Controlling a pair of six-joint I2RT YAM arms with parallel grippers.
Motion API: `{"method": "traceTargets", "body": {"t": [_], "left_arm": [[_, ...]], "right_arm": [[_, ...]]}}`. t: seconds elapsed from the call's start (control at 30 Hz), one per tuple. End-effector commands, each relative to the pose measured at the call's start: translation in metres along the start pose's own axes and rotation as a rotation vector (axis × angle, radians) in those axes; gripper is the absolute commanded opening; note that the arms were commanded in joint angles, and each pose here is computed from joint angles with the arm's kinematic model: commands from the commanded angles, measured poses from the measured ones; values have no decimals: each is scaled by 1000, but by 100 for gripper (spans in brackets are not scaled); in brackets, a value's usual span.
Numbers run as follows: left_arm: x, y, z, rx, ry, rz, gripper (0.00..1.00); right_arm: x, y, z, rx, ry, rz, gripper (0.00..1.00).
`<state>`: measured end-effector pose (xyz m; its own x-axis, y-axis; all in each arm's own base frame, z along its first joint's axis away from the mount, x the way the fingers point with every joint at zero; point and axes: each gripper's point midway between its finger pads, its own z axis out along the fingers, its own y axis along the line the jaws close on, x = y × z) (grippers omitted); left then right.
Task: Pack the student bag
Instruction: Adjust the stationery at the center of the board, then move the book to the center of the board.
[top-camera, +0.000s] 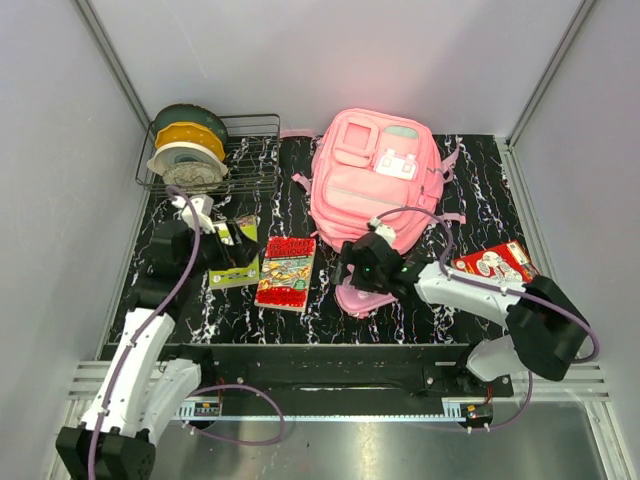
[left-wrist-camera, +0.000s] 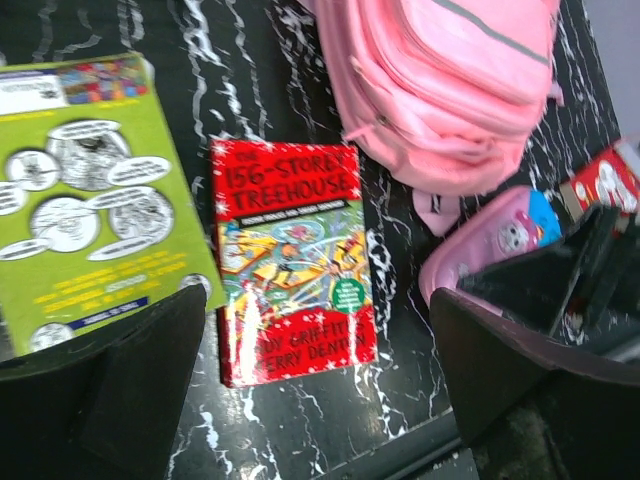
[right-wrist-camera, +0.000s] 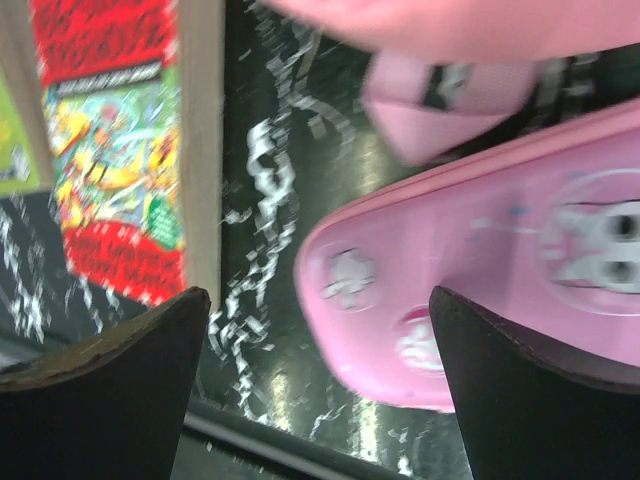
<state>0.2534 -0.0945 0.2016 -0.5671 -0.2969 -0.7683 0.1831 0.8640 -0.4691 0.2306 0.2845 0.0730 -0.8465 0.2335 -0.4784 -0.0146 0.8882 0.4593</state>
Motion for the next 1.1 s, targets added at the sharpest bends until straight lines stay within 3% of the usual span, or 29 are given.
{"method": "traceTargets", "body": {"t": [0.0, 0.07, 0.3, 0.5, 0.67, 0.87, 1.07], "left_arm": [[4, -29, 11, 47, 9, 35, 99], [13, -47, 16, 74, 25, 48, 99], [55, -105, 55, 163, 150, 66, 99], [104, -144, 83, 307, 281, 16, 99], [118, -168, 100, 391, 314, 21, 99], [144, -153, 133, 277, 375, 19, 99], [167, -111, 151, 78, 412, 43, 99]], "right_arm": [[5, -95, -12, 266, 26, 85, 100], [-12, -106, -20, 278, -23, 62, 100], [-77, -74, -79, 203, -241, -13, 100], [-102, -88, -117, 288, -383, 96, 100], [-108, -97, -129, 293, -422, 145, 100], [-102, -90, -123, 263, -381, 158, 100], [-91, -85, -114, 231, -327, 153, 100]]}}
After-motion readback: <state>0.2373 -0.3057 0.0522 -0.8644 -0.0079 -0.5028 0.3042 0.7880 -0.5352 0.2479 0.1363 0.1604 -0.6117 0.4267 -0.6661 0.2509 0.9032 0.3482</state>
